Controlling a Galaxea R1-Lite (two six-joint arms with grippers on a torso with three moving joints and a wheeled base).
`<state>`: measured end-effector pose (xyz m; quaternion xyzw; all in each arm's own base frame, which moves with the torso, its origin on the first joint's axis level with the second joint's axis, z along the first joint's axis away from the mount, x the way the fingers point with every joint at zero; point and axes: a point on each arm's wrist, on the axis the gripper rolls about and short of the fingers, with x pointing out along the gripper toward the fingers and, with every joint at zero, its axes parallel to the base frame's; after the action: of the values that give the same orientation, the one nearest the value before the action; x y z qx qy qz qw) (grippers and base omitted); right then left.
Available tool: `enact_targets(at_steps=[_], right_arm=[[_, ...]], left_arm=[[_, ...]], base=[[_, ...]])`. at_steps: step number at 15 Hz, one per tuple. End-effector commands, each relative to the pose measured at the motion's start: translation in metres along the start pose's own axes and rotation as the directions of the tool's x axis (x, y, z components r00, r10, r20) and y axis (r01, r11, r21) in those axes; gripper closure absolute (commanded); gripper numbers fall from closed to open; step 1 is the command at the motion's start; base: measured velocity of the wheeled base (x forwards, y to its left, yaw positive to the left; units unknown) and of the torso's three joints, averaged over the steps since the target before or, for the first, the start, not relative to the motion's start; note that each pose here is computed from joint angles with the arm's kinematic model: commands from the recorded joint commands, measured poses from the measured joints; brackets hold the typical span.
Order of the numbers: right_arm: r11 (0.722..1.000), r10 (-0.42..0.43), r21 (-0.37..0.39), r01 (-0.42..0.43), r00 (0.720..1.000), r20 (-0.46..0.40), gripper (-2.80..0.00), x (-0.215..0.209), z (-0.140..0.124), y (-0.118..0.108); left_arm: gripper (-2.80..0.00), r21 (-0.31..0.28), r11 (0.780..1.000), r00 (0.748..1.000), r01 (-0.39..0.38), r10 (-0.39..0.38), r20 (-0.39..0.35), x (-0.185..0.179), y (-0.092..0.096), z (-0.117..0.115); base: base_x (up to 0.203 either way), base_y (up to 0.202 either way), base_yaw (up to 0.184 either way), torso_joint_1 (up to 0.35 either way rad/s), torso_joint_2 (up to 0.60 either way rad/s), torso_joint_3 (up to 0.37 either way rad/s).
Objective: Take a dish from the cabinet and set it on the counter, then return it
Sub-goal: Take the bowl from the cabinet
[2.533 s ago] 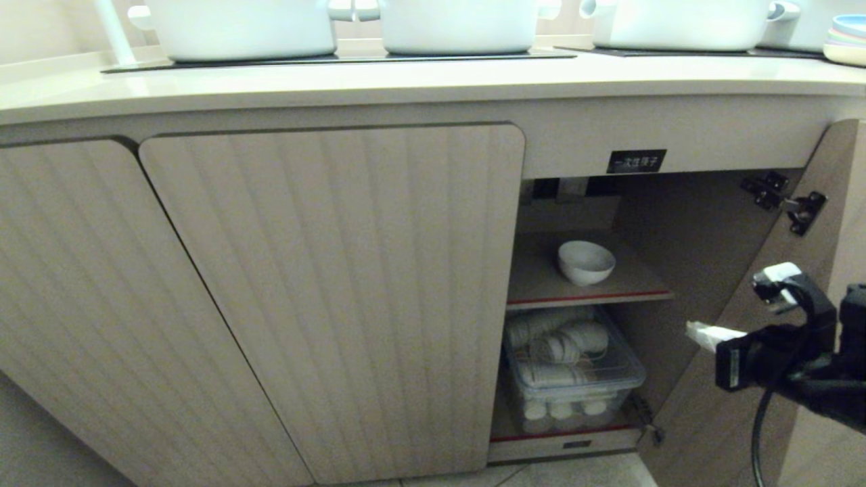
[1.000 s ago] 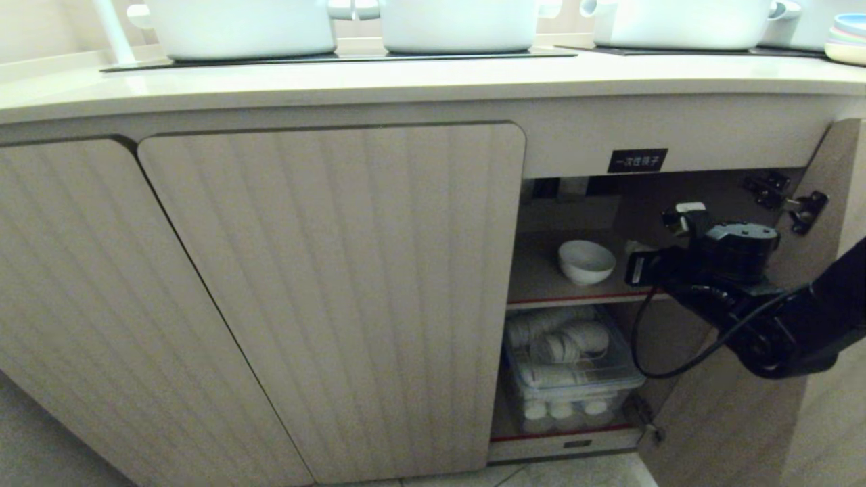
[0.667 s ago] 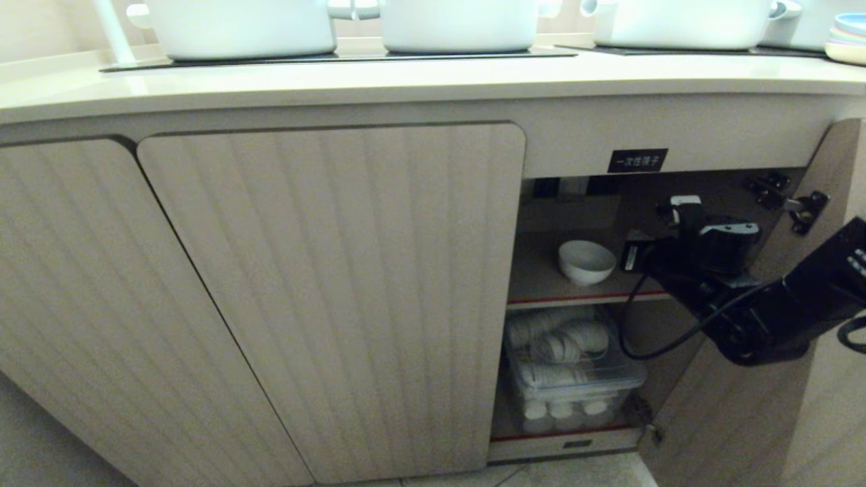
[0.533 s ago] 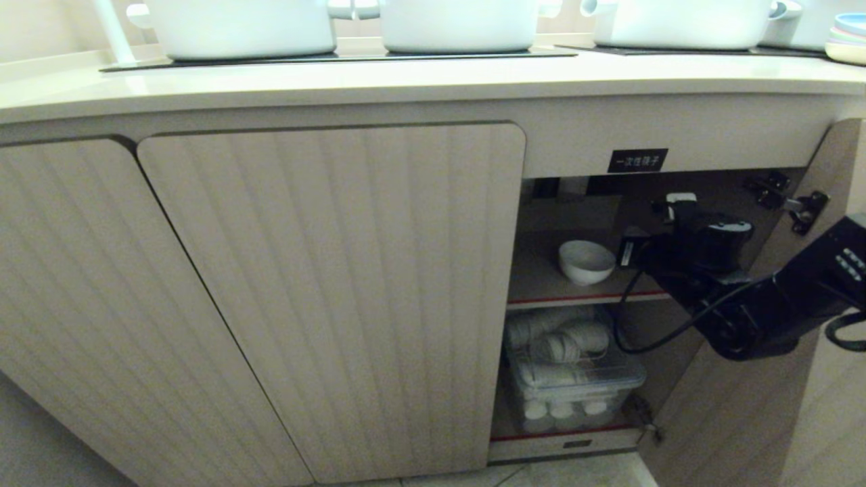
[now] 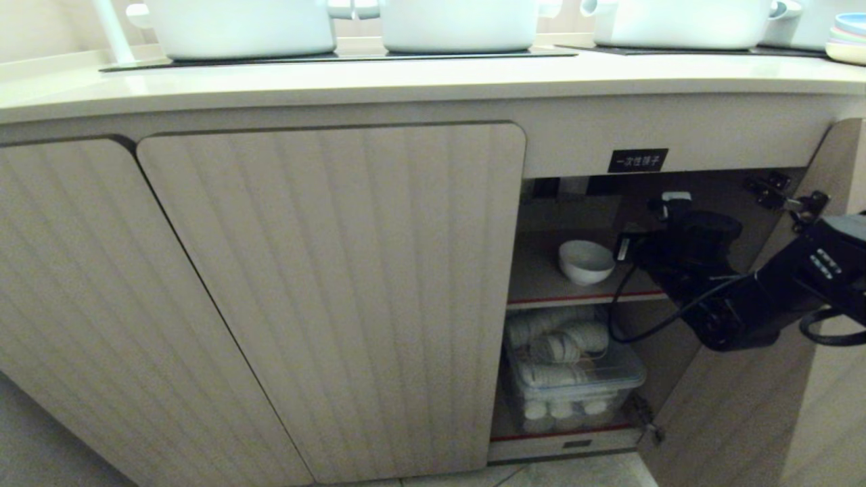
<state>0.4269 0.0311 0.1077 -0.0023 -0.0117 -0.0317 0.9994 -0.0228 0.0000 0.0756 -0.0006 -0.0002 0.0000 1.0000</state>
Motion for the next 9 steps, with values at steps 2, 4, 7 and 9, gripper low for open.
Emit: enact_targets(at_steps=[2,4,7,9], right_arm=[[1.0,-0.006,-0.005,0.006,1.0,0.001,0.0,0.001,-0.0021,-0.002],[1.0,-0.004,0.0,0.004,1.0,0.002,0.0,0.0013,-0.0018,-0.002],[1.0,-0.007,-0.002,0.007,1.0,0.002,0.0,0.0014,-0.0019,-0.0033],[1.0,-0.007,0.0,0.007,1.0,0.004,0.0,0.0013,-0.0012,-0.0033]], left_arm=[[0.0,0.0,1.0,1.0,0.0,0.0,0.001,0.0,0.0,0.0001],[0.0,0.0,1.0,1.0,-0.002,0.002,0.001,0.0,0.0,0.0001],[0.0,0.0,1.0,1.0,0.0,0.0,0.001,0.0,0.0,0.0001],[0.0,0.0,1.0,1.0,-0.002,0.002,0.001,0.0,0.0,0.0001]], base=[[0.0,0.0,0.0,0.0,0.0,0.0],[0.0,0.0,0.0,0.0,0.0,0.0],[0.0,0.0,0.0,0.0,0.0,0.0],[0.0,0.0,0.0,0.0,0.0,0.0]])
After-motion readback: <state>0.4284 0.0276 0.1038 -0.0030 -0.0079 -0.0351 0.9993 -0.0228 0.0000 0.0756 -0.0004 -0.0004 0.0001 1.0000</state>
